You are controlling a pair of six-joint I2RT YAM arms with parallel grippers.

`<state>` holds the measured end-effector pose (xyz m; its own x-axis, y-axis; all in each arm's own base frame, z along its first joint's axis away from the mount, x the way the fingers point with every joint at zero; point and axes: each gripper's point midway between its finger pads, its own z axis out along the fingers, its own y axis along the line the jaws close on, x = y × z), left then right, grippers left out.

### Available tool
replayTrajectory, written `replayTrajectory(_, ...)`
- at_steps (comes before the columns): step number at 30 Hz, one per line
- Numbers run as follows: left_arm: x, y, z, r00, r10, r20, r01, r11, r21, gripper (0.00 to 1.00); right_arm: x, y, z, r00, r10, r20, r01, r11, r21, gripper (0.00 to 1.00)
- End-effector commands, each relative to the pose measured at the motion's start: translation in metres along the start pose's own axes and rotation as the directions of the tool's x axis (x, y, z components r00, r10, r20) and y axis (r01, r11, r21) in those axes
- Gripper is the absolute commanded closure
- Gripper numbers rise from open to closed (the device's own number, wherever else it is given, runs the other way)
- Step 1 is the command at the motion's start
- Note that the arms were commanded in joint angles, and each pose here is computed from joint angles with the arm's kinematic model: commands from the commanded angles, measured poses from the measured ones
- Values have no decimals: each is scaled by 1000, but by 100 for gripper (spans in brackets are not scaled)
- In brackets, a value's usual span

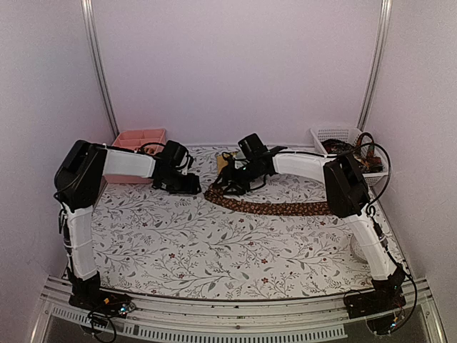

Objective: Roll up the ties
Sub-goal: Roll the tie at the center of the board.

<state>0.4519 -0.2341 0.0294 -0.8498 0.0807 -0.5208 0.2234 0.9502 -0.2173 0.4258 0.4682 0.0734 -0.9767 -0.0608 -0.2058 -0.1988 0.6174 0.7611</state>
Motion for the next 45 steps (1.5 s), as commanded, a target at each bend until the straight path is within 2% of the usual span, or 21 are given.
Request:
replayTrajectory(1,-19,-11,0,999,-6,45,3,997,71,35,14,-43,34,996,68,-58,-65,996,52,45)
replayTrajectory(14,1,-15,28,1000,-15,-20,17,992,126,42,16,-48,47,992,103,-79,-101,994,31,46)
replayTrajectory(25,4,-29,30,999,-24,-27,29,978,208,46,19,-51,56,988,125,-94,-123,992,22,65)
replayTrajectory(35,5,-43,25,999,-37,-13,39,956,290,47,23,-53,62,983,141,-121,-142,990,-2,62)
replayTrajectory(40,-1,-29,17,998,-54,20,49,974,220,45,29,-54,62,977,155,-144,-158,987,-13,62)
replayTrajectory(45,-3,-14,1,991,-110,74,93,974,209,38,28,-54,63,974,167,-154,-177,983,-50,62)
